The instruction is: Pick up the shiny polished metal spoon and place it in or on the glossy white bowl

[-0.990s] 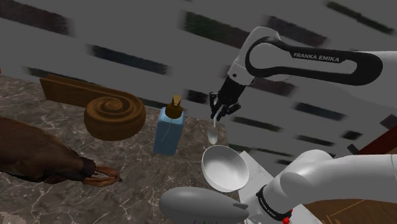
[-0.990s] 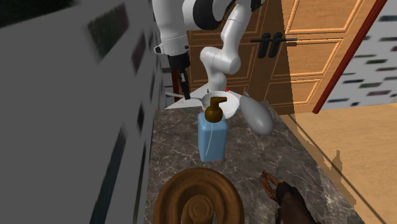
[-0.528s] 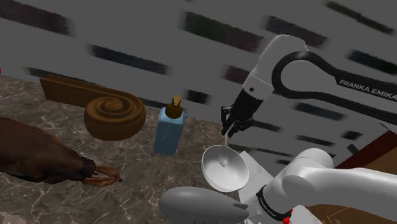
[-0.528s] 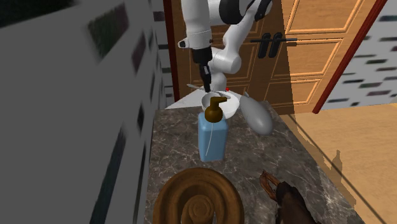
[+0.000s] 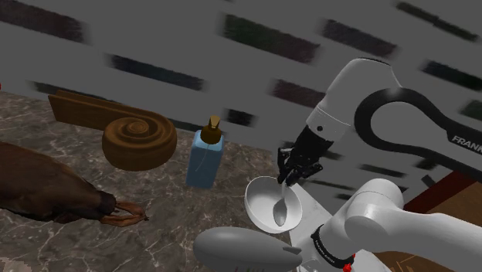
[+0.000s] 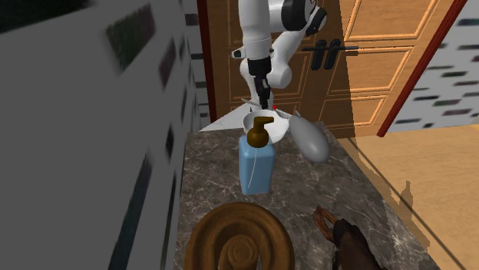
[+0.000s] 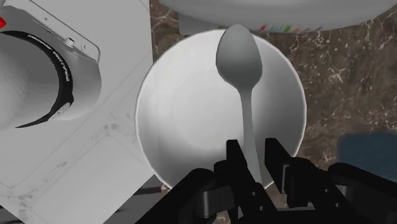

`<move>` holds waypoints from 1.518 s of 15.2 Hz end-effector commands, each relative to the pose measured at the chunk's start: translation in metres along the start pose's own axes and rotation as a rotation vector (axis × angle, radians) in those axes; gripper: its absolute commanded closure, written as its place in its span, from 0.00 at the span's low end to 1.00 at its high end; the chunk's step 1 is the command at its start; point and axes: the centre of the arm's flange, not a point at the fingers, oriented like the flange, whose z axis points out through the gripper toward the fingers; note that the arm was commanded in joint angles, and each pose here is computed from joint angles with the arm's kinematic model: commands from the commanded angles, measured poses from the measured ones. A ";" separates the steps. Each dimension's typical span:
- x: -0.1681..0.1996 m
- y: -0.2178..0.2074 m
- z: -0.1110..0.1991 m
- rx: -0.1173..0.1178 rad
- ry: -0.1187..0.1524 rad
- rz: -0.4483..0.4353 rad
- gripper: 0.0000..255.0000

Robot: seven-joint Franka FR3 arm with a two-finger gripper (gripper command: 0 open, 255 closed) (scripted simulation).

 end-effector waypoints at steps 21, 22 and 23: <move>0.010 0.010 0.065 0.000 0.000 0.000 0.00; 0.010 0.010 0.065 0.000 0.000 0.000 0.00; 0.010 0.010 0.065 0.000 0.000 0.000 0.00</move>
